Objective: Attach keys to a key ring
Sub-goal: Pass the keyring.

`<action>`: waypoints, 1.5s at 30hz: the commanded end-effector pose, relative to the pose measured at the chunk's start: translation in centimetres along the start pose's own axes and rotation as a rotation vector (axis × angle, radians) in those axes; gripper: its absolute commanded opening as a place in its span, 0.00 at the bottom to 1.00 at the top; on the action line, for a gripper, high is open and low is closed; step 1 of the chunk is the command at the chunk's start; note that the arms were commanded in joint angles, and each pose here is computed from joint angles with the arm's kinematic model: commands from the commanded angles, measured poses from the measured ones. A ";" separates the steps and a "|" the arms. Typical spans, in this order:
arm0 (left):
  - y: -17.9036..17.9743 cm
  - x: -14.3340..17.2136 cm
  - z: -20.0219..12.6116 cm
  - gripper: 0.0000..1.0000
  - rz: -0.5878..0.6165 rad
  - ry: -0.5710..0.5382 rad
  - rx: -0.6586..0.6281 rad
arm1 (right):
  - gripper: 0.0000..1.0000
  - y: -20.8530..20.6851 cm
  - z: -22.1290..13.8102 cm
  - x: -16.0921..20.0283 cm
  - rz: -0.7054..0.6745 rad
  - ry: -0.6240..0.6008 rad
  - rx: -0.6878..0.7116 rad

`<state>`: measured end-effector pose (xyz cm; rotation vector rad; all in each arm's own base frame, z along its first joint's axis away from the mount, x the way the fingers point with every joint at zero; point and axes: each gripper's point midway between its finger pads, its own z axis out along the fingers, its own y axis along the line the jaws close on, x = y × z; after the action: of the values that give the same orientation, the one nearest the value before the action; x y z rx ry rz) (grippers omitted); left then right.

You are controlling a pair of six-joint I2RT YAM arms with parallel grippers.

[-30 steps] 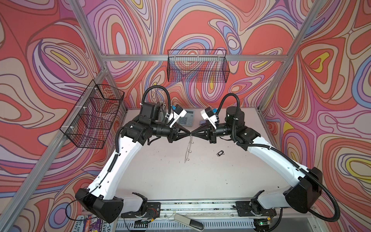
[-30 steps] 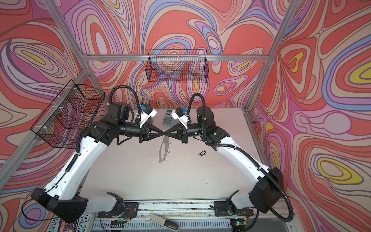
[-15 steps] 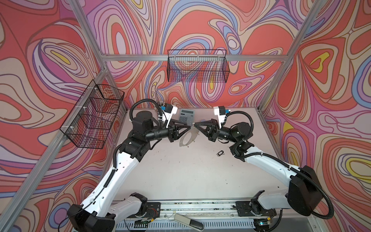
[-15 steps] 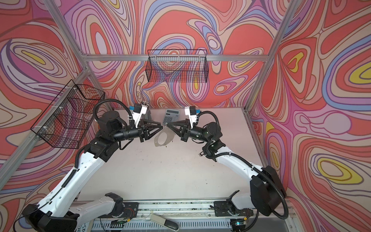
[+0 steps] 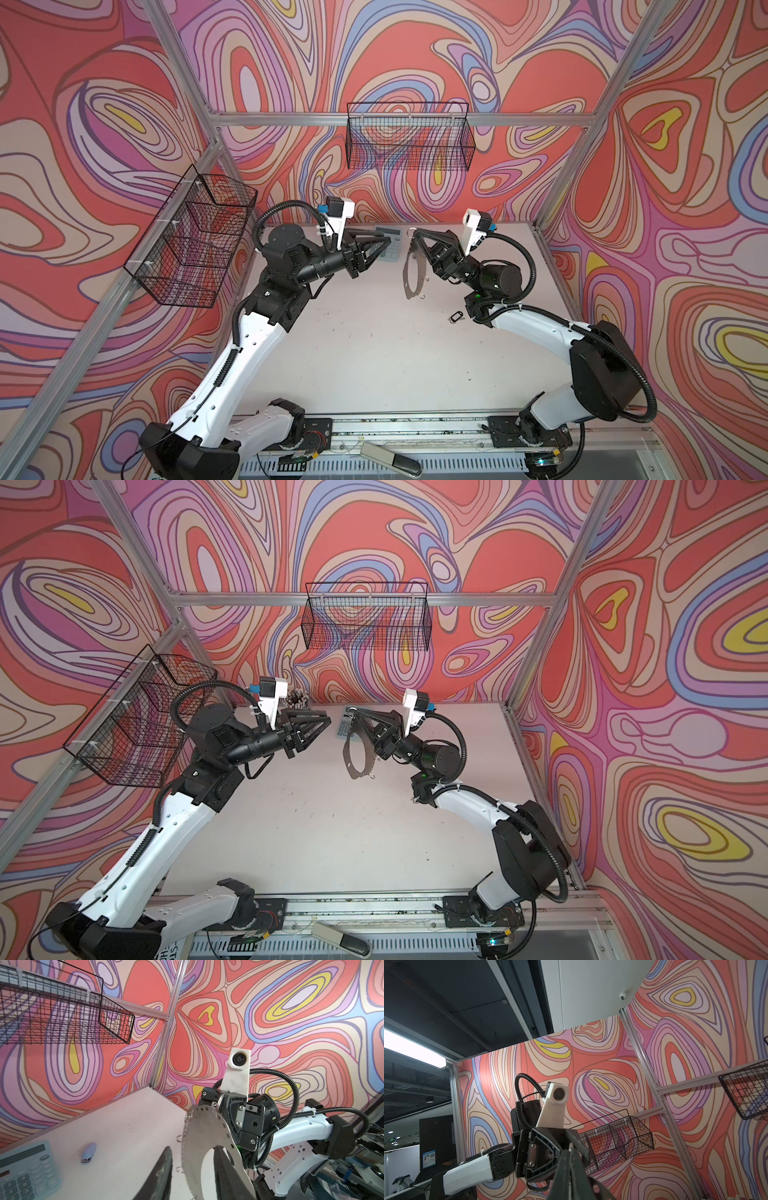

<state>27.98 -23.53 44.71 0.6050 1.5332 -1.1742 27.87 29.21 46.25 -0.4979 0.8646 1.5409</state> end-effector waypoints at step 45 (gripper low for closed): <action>-3.9 1.4 1.5 0.00 0.110 0.142 0.110 | 0.24 0.0 -1.0 0.9 -0.037 0.258 0.094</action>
<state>26.39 -27.12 45.17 0.7470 1.5039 -1.2222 27.12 28.64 46.50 -0.5496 0.9772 1.5010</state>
